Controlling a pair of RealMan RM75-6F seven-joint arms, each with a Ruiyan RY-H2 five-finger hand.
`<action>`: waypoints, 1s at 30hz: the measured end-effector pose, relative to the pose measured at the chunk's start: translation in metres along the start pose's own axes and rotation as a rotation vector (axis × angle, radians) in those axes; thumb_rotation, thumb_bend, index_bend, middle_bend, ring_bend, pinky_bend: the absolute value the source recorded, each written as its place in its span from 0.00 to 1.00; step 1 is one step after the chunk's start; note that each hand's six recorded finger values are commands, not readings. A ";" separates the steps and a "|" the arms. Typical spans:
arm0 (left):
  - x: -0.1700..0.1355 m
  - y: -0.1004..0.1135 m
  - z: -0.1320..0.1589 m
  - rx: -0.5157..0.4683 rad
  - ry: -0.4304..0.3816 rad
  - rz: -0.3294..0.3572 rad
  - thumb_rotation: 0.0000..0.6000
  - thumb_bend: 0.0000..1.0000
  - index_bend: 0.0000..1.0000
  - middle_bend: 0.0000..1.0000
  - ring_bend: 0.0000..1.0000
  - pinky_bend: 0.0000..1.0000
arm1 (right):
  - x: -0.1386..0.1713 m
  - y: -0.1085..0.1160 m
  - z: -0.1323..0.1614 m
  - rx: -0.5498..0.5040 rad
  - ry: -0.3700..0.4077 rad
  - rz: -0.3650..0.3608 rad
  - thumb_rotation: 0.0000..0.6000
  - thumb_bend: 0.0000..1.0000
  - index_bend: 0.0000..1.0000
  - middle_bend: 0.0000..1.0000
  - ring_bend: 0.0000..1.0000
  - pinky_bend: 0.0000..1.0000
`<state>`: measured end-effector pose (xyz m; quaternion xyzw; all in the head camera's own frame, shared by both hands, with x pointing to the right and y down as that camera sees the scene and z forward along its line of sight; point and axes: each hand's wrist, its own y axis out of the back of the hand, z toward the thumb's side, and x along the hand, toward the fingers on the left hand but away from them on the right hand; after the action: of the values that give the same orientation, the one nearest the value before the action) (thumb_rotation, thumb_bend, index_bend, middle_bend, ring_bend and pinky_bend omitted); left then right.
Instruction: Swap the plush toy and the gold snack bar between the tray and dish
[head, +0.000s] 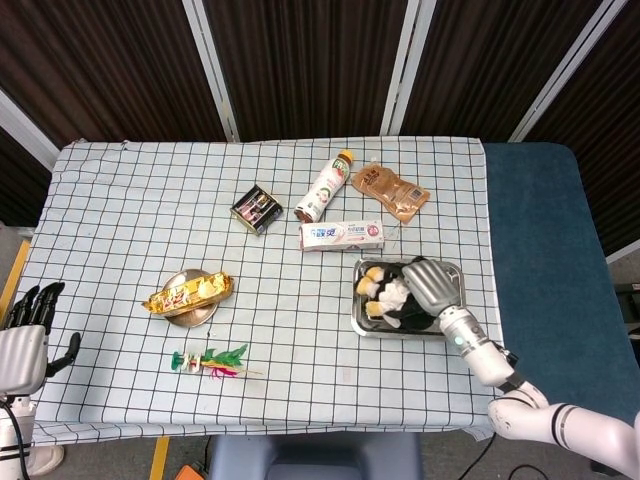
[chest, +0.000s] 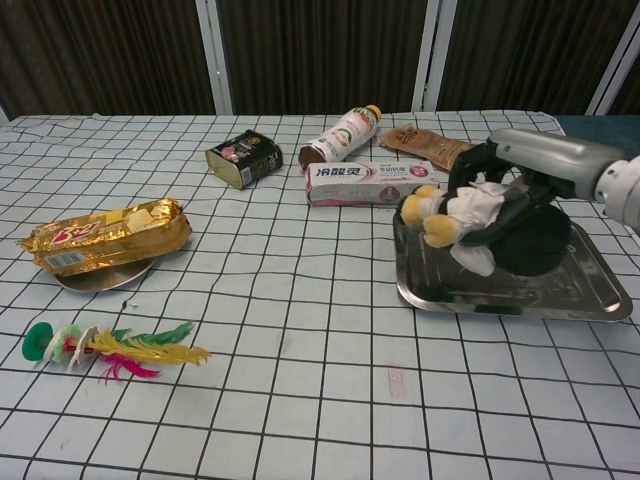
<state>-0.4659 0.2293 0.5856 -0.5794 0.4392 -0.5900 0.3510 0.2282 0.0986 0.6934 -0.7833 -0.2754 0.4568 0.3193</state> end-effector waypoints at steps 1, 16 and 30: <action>0.000 0.000 0.000 0.002 0.002 0.000 1.00 0.43 0.06 0.10 0.00 0.14 | -0.007 0.001 0.010 -0.007 0.022 -0.002 1.00 0.36 0.81 0.68 0.71 0.46; 0.003 0.006 -0.006 -0.009 0.010 0.012 1.00 0.43 0.08 0.11 0.00 0.14 | -0.106 -0.009 0.086 -0.020 0.142 -0.039 1.00 0.36 0.79 0.67 0.66 0.45; 0.007 0.008 -0.014 -0.003 0.039 0.019 1.00 0.43 0.08 0.12 0.01 0.14 | -0.144 -0.039 0.111 -0.180 0.193 0.072 1.00 0.19 0.12 0.02 0.00 0.00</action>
<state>-0.4810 0.2214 0.5812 -0.5643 0.4523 -0.5971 0.3471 0.0613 0.0467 0.7583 -0.8585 -0.2550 0.3639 0.2561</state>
